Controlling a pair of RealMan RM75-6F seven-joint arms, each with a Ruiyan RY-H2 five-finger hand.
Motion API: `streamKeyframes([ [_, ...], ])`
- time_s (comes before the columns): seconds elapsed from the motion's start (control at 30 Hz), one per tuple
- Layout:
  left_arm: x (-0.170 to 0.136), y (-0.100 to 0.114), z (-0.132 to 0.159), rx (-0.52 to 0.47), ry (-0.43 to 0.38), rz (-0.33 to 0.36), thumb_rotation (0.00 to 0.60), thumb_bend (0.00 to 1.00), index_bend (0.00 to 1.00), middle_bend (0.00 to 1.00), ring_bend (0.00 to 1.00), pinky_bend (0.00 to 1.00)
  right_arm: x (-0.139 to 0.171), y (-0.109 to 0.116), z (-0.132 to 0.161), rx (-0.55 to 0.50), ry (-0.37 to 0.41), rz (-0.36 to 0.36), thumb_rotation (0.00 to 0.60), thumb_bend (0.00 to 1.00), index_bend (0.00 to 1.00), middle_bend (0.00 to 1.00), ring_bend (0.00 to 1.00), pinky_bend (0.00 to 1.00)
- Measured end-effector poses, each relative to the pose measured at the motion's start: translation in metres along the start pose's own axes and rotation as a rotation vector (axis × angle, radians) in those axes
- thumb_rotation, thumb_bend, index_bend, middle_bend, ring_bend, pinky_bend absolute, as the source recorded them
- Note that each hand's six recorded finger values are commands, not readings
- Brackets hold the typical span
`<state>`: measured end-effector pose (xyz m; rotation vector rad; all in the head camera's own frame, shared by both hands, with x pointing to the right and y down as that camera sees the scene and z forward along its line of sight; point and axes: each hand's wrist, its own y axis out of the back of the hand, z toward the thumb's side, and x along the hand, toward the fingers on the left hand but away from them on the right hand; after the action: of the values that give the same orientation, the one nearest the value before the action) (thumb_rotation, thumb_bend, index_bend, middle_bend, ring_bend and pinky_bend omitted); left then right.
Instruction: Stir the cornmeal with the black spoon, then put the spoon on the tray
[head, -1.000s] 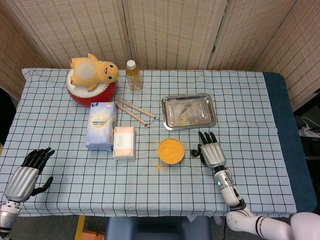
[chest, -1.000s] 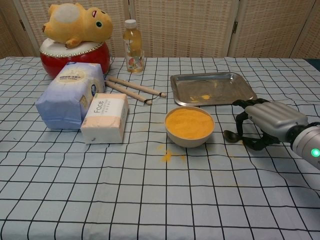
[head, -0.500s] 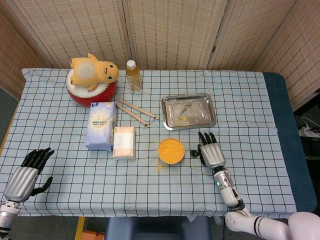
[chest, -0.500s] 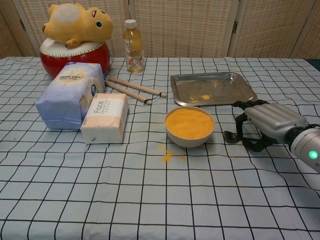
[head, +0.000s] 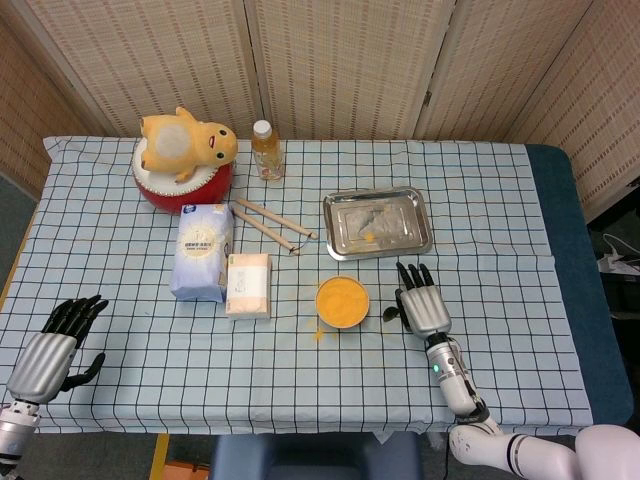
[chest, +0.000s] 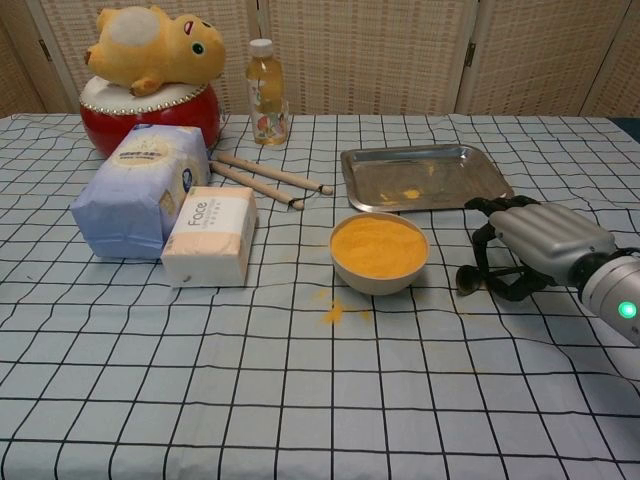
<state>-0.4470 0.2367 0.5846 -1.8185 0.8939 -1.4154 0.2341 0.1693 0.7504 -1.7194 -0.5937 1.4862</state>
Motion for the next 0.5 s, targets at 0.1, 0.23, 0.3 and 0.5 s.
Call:
streamKeyframes([
  [0.1,0.0,0.0,0.0,-0.001,-0.002,0.002,0.6,0.42,0.0,0.0,0.0,0.05,0.001,0.004,0.0,0.0,0.002,-0.011,0.6,0.37,0.61,0.0,0.0,0.0],
  [0.23,0.0,0.001,0.001,-0.002,-0.005,0.003,0.6,0.42,0.0,0.0,0.0,0.05,0.004,0.015,0.001,0.001,0.008,-0.036,0.6,0.37,0.61,0.0,0.0,0.0],
  [0.3,-0.001,0.001,0.002,-0.003,-0.008,0.003,0.6,0.42,0.0,0.0,0.0,0.05,0.005,0.022,0.002,0.002,0.012,-0.052,0.6,0.37,0.61,0.0,0.0,0.0],
  [0.5,-0.002,0.002,0.002,-0.011,-0.011,0.005,0.6,0.42,0.0,0.0,0.0,0.05,0.005,0.049,0.012,-0.009,0.025,-0.101,0.6,0.37,0.61,0.0,0.0,0.0],
])
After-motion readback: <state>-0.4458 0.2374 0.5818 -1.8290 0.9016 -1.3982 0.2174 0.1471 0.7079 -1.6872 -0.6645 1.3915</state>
